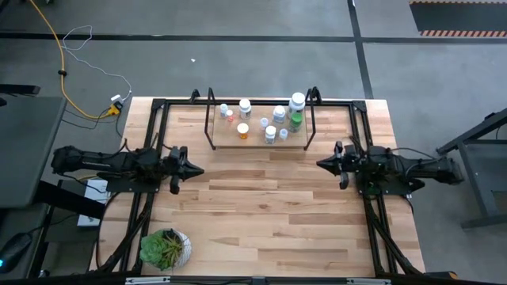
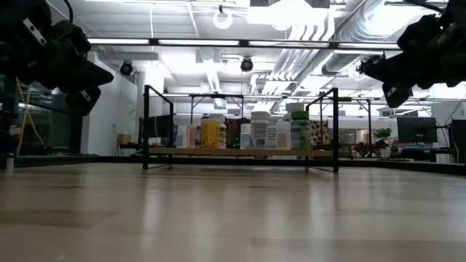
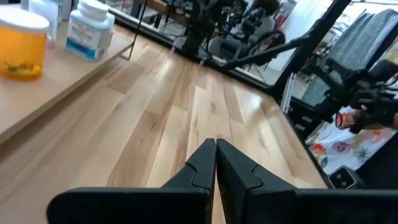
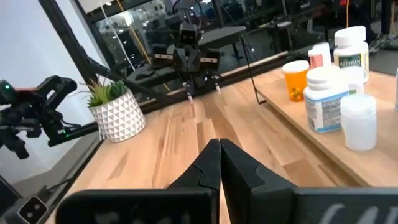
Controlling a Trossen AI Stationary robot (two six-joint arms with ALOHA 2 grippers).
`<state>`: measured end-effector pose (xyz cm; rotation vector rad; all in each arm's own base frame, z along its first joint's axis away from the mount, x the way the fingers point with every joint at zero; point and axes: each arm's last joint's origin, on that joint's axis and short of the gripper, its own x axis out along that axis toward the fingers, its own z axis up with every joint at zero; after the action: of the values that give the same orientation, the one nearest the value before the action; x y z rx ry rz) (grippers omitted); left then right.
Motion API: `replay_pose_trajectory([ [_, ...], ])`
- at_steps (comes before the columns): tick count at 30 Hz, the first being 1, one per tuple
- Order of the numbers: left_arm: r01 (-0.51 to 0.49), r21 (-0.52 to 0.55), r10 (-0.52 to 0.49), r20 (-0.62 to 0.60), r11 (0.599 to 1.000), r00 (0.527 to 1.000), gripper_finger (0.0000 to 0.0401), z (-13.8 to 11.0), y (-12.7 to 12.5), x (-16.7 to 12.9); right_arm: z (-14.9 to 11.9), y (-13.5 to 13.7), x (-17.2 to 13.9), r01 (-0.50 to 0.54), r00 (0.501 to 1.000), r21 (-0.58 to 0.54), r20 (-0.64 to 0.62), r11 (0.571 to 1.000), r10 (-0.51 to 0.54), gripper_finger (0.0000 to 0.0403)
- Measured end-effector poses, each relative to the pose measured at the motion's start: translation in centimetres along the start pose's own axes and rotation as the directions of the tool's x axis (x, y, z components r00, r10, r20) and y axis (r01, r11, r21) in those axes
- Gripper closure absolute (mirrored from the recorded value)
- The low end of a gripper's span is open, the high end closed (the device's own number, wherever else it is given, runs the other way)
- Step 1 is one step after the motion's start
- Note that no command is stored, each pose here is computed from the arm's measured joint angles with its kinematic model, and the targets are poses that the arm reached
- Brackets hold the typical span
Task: Pick and place medicine bottles onto shelf by color
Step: Return to Home Position
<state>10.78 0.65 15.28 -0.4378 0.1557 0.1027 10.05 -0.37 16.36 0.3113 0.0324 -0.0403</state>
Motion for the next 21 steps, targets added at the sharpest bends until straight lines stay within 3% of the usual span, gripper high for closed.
replay_pose_trajectory([
  [8,0.01,0.0,-0.01,0.021,1.0,1.0,0.0398,0.2,-0.1,-0.2,-0.1,0.0,0.1,0.007,1.0,0.124,-0.015,0.992,-0.005,0.0403],
  [18,0.12,0.015,-0.119,0.293,0.993,0.949,0.0398,2.5,-1.0,-1.7,-0.1,0.0,0.1,0.008,1.0,0.182,-0.016,0.983,-0.005,0.0403],
  [21,0.111,0.013,-0.11,0.298,0.994,0.948,0.0398,2.5,-0.9,-1.7,-0.1,0.0,0.1,0.007,1.0,0.186,-0.015,0.983,-0.005,0.0402],
])
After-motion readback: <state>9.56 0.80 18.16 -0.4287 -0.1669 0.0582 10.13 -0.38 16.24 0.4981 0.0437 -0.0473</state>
